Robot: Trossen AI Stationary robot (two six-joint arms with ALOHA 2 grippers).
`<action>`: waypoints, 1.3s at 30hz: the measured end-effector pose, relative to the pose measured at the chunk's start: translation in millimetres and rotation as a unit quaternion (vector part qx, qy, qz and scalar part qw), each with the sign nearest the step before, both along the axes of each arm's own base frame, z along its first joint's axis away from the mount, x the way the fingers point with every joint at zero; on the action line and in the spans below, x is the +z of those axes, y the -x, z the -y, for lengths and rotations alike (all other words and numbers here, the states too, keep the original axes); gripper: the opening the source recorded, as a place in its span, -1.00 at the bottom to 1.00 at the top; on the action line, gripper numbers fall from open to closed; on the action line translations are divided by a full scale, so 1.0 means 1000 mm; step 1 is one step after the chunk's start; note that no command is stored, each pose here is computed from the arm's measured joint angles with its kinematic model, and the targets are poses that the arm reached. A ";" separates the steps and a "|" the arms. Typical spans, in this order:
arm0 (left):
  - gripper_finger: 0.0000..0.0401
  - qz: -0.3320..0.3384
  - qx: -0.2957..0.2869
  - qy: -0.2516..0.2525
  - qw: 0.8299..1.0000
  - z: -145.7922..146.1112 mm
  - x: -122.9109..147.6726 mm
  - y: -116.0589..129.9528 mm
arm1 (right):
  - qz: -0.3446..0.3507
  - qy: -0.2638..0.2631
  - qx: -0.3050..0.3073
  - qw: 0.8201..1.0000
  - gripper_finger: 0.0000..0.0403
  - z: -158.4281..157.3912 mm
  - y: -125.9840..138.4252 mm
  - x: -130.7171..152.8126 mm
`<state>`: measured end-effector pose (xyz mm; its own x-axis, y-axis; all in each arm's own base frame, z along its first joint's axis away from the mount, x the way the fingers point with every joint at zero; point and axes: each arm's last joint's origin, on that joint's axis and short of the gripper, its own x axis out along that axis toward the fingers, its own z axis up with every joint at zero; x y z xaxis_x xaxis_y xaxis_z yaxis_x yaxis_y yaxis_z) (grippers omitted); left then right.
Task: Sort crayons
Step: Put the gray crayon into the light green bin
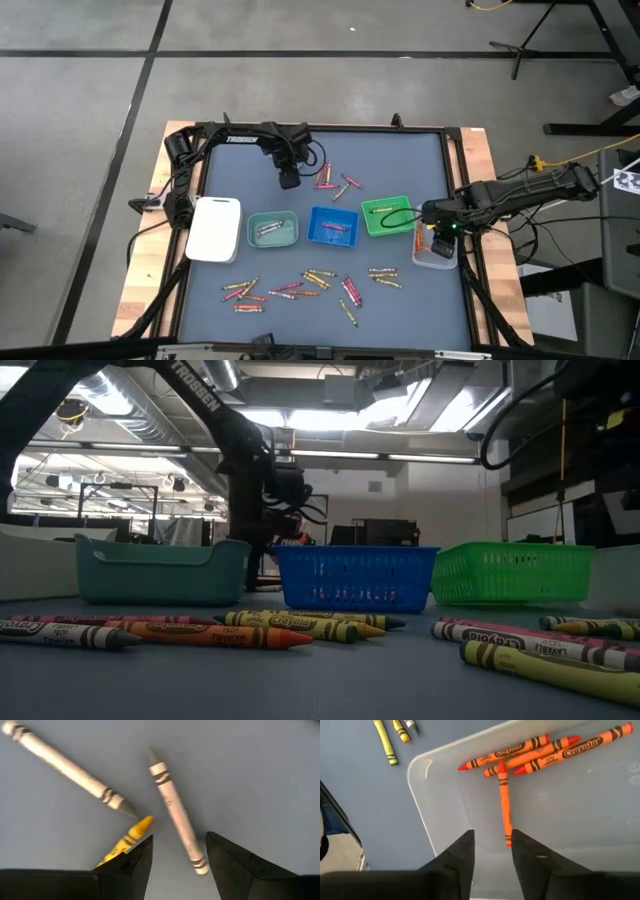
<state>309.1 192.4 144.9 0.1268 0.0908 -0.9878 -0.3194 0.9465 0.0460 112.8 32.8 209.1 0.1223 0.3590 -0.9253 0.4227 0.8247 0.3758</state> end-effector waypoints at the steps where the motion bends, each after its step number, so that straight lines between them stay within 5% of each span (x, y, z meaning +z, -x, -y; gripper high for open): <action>1: -0.17 -0.004 0.002 -0.006 1.000 0.000 0.000 0.000 | 0.001 0.000 0.000 1.000 -0.33 0.000 0.000 0.000; 11: -0.21 -0.005 0.014 -0.010 1.000 -0.001 0.000 0.000 | 0.050 0.005 0.001 0.999 -0.37 -0.001 -0.009 0.002; 21: -0.61 -0.005 0.014 -0.009 1.000 -0.001 0.000 0.000 | 0.210 0.188 0.020 0.959 -0.37 0.006 -0.031 0.009; 30: -0.97 -0.005 0.014 -0.010 1.000 -0.001 0.000 0.000 | 0.207 0.316 -0.026 0.926 -0.37 0.018 -0.033 0.010; 39: -0.95 -0.004 0.013 -0.010 1.000 -0.001 0.000 0.000 | 0.166 0.368 -0.049 0.913 -0.37 0.055 -0.059 -0.003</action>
